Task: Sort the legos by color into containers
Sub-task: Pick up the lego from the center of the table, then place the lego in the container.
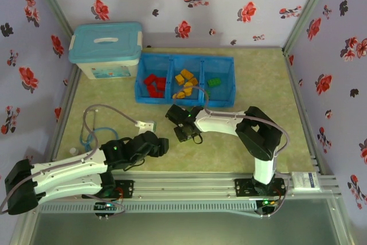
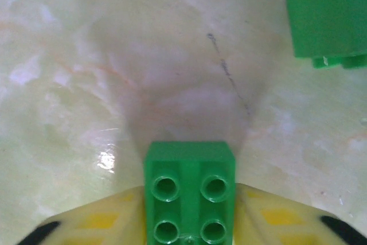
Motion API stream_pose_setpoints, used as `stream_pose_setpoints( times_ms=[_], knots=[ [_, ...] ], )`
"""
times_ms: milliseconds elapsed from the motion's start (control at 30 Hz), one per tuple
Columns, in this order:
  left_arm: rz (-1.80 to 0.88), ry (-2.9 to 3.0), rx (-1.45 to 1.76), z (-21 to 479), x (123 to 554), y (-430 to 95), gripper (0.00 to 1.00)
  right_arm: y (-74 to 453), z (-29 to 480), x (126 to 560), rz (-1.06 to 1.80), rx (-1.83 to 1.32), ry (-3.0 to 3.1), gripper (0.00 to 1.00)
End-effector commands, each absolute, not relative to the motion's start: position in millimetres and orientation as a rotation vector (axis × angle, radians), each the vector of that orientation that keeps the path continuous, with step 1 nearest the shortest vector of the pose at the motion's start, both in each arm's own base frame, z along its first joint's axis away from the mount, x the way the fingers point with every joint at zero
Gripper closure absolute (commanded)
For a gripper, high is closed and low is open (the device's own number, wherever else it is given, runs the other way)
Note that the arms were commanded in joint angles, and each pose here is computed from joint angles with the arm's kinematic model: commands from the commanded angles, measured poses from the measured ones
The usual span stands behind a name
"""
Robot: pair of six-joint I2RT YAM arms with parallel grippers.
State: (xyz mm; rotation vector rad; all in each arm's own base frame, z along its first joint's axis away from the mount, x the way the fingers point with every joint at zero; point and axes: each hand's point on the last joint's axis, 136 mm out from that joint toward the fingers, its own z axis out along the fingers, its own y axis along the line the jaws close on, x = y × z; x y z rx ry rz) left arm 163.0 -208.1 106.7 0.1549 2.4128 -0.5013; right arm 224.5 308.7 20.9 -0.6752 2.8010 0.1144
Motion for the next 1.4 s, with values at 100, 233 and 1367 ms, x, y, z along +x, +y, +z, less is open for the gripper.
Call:
stream_pose_setpoints(
  times_ms=[100, 233, 1367],
  knots=[
    [-0.468, 2.401, 0.123, 105, 166, -200, 0.24, 296, 58, 229, 0.054, -0.612, 2.736, 0.73],
    [-0.462, 2.401, 0.131, 105, 167, -200, 0.24, 279, 90, 240, 0.030, -0.523, 2.685, 0.74],
    [-0.509, 2.361, 0.219, 128, 168, -227, 0.23, 152, 190, 407, -0.068, 0.103, 2.586, 0.19]
  ],
)
